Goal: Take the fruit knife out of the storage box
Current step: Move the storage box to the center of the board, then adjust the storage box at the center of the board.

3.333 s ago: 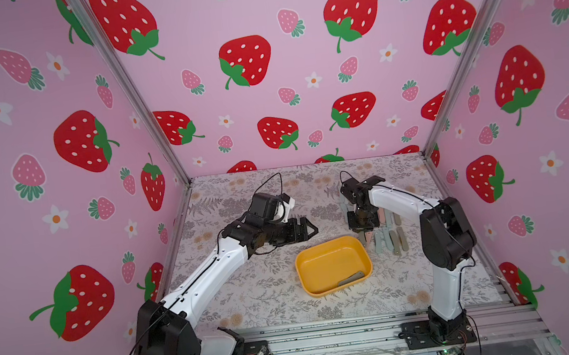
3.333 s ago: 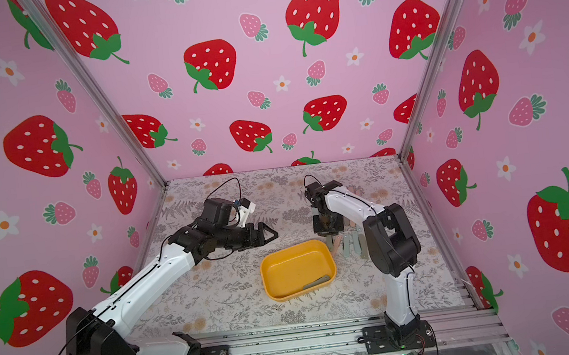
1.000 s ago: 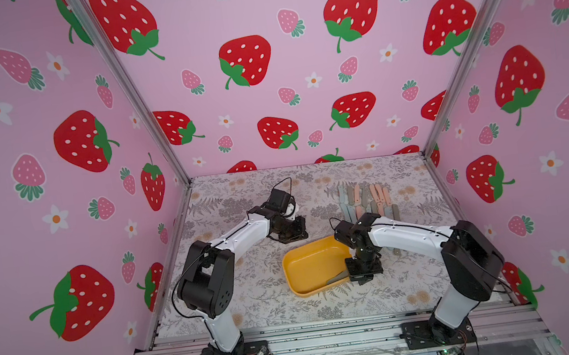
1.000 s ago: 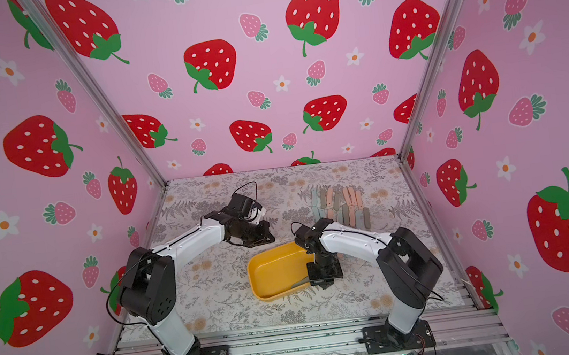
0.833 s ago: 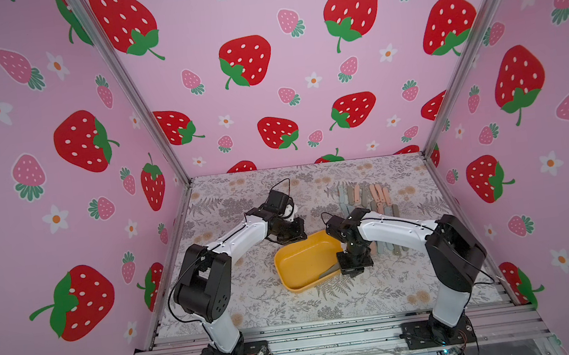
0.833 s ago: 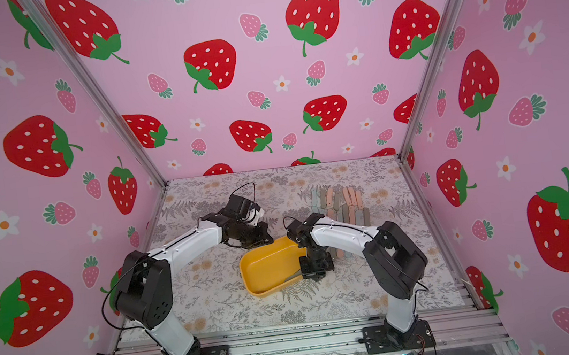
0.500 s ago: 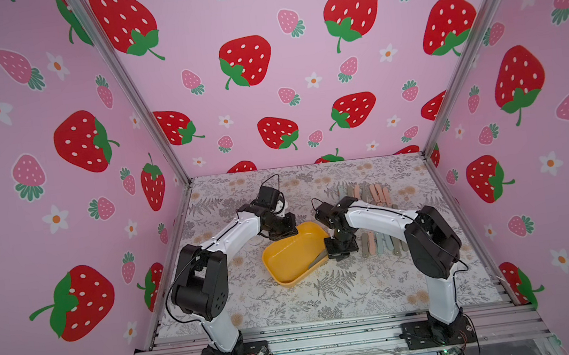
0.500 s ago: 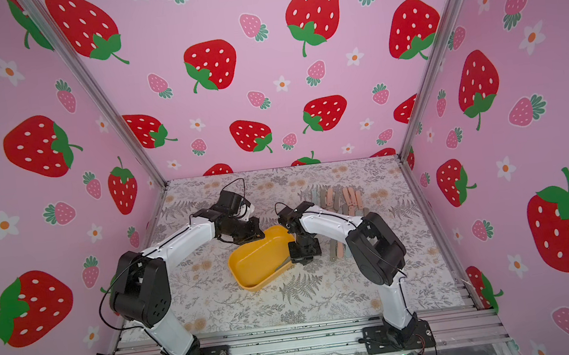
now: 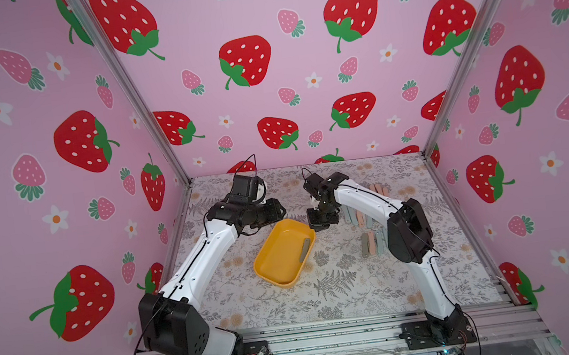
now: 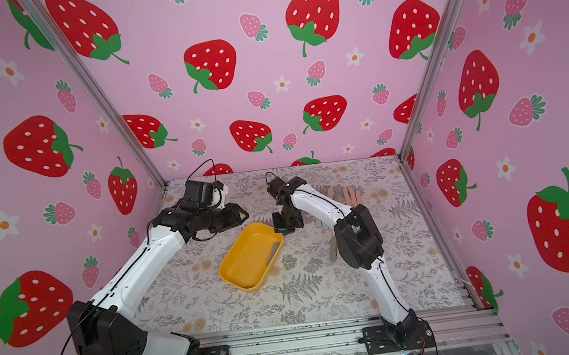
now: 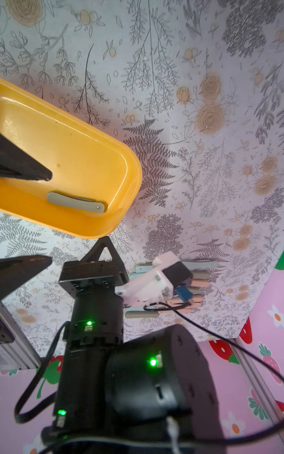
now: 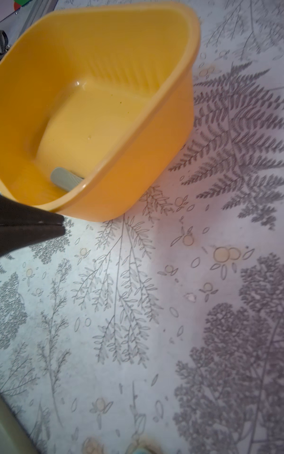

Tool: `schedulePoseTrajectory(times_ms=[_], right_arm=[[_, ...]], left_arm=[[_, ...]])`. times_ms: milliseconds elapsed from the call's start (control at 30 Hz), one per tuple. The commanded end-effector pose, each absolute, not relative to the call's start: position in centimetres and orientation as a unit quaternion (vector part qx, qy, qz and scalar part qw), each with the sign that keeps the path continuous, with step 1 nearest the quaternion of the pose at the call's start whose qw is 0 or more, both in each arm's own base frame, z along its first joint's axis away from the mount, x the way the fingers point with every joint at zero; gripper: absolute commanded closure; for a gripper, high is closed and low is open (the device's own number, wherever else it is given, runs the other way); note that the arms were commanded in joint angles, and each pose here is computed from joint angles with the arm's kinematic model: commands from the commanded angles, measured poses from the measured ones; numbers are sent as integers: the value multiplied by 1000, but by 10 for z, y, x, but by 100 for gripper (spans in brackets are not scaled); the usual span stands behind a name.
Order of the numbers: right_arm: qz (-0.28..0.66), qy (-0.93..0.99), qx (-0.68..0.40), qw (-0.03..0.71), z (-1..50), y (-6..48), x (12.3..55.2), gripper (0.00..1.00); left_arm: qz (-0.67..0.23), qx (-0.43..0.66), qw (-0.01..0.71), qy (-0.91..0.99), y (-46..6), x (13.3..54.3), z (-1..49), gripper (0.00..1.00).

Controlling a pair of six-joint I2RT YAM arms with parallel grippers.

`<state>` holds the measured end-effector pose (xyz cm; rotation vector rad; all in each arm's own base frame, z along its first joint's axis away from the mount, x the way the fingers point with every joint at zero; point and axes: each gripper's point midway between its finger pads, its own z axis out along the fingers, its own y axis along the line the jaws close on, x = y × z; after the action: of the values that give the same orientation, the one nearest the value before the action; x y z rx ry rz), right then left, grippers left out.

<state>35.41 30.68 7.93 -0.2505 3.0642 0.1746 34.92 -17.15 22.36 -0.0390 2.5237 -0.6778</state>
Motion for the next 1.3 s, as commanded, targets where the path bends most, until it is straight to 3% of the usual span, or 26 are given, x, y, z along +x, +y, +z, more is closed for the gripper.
schedulePoseTrajectory(times_ms=[0,133,300,333,433,500,567,633,667,700,733,767,1033,1267], right_arm=[[40,997,-62,5,79,293,350,100],[-5,999,-32,-2,75,261,341,100],[14,999,-38,17,81,248,319,100],[23,999,-41,27,87,247,317,95],[44,996,-57,49,112,250,313,68],[44,994,-77,62,127,257,310,58],[37,993,-94,63,136,265,307,61],[25,994,-100,47,136,271,302,74],[16,994,-99,38,134,271,299,81],[6,995,-97,29,130,271,296,89],[-2,995,-92,24,127,270,294,96],[-11,996,-84,19,122,268,292,100],[-9,998,-52,-32,86,273,280,100],[20,997,-43,-56,64,295,285,100]], left_arm=[[-224,-20,239,945,-158,328,208,43],[-216,-13,243,945,-150,313,211,38],[-206,-8,268,941,-140,301,216,31],[-205,-7,275,939,-138,299,216,28],[-196,-10,281,939,-132,294,210,24],[-195,-11,285,938,-130,290,207,23],[-192,-19,290,937,-126,285,202,23],[-168,-43,291,941,-113,284,191,24],[-163,-56,287,942,-108,284,186,29],[-165,-71,277,944,-104,286,178,44],[-170,-88,267,945,-99,290,171,75],[-181,-98,254,945,-99,294,165,98],[-204,-186,190,942,-70,326,115,100],[-224,-187,114,950,-76,330,70,100]])
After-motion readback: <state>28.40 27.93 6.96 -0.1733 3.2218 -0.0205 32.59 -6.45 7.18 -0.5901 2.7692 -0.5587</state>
